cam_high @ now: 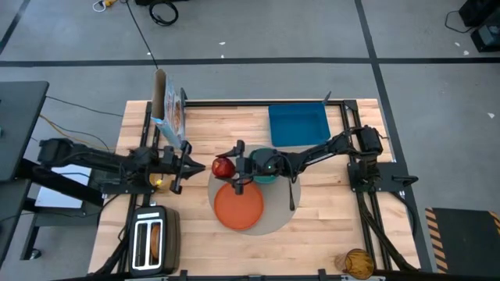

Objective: Arrange a breakfast setting
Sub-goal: Put the apple on top left of the round table mat

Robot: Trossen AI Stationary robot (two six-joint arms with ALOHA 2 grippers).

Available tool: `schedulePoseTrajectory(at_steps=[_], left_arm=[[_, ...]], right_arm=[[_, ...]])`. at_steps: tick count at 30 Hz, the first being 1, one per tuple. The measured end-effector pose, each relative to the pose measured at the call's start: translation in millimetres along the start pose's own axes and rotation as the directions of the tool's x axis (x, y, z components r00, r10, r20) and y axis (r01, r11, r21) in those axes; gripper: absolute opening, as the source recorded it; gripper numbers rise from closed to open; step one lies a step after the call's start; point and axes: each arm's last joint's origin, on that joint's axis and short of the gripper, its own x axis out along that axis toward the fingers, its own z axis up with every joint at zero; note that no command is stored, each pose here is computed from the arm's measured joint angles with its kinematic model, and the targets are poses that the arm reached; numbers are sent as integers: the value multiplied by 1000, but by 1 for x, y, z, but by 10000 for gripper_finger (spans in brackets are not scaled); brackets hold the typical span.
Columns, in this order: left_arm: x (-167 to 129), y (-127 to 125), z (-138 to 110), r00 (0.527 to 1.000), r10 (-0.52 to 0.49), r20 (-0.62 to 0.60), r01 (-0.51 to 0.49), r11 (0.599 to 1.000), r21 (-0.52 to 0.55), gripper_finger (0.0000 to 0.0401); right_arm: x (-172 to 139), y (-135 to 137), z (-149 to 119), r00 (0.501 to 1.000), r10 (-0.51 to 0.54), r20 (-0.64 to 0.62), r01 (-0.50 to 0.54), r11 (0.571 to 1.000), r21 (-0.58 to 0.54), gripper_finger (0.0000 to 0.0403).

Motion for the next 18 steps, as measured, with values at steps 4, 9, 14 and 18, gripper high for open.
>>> schedulePoseTrajectory(at_steps=[4, 9, 14, 18], left_arm=[[7, 1, -2, 1000, -4, 30, 3, 1000, 20, 118], [27, 2, -1, 1000, -1, -3, 1, 999, 51, 166], [48, 3, 0, 1000, 0, -26, 2, 999, 53, 162], [53, 4, -1, 999, -7, -35, 10, 998, 68, 150]], right_arm=[[0, 1, 0, 1000, 13, 3, -13, 1000, 0, 339], [0, 0, 2, 1000, 9, 19, -9, 1000, 2, 341], [0, 0, 1, 1000, 10, 15, -10, 1000, 1, 339], [0, 1, 0, 1000, 12, 5, -12, 1000, 0, 341]])
